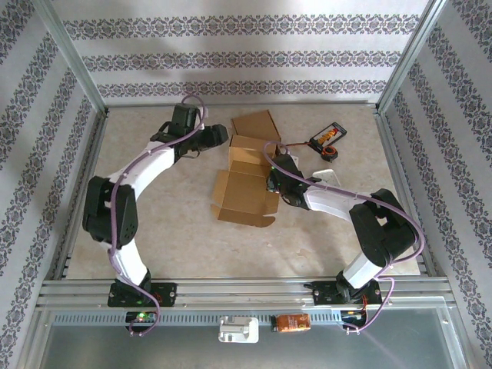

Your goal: Fold the paper box

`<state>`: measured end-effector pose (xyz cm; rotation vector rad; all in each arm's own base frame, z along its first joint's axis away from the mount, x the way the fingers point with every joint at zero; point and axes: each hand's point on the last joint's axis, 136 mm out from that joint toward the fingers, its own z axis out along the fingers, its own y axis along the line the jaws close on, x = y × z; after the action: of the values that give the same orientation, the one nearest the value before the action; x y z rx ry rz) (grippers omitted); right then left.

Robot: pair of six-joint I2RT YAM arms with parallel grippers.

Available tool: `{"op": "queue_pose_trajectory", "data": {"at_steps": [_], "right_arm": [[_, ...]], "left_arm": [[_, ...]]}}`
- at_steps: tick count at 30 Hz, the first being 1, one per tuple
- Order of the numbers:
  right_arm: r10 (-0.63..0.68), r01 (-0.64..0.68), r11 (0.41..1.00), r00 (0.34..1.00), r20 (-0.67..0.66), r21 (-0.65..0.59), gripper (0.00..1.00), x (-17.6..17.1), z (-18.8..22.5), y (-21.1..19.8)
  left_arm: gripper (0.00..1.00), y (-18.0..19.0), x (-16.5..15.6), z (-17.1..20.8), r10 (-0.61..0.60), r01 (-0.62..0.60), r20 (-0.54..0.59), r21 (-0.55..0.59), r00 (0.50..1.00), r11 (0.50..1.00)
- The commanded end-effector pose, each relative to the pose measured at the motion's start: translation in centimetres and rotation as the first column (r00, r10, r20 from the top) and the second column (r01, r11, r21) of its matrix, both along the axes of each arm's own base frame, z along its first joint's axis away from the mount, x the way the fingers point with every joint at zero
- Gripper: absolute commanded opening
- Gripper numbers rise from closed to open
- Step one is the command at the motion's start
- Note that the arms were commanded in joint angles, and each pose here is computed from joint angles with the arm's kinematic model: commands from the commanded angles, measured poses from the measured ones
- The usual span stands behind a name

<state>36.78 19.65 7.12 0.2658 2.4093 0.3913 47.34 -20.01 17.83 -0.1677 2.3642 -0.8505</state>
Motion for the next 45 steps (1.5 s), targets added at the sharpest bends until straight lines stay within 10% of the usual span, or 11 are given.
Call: {"op": "queue_pose_trajectory", "data": {"at_steps": [1, 24, 33, 45], "right_arm": [[0.027, -0.029, 0.998, 0.999, -0.033, -0.053, 0.18, -1.0, -1.4, -0.3], [0.052, -0.054, 0.996, 0.998, -0.034, -0.068, 0.17, -0.6, -1.3, 0.1], [0.056, -0.057, 0.997, 0.998, -0.029, -0.045, 0.18, -0.1, -0.5, 0.8], [-0.064, 0.065, 0.997, 0.998, -0.011, 0.053, 0.31, 3.9, 1.7, 2.9]], "left_arm": [[0.62, -2.5, 0.3, 1.9, -0.122, 0.125, 0.033, -0.123, 0.992, 0.984], [0.66, -3.2, 2.3, 0.4, -0.1, 0.117, 0.084, -0.219, 0.991, 0.969], [0.43, -5.4, 0.9, -0.8, -0.185, 0.182, 0.023, -0.332, 0.982, 0.926], [0.41, -6.0, -2.9, -0.5, -0.16, 0.144, -0.025, -0.318, 0.987, 0.937]]}}
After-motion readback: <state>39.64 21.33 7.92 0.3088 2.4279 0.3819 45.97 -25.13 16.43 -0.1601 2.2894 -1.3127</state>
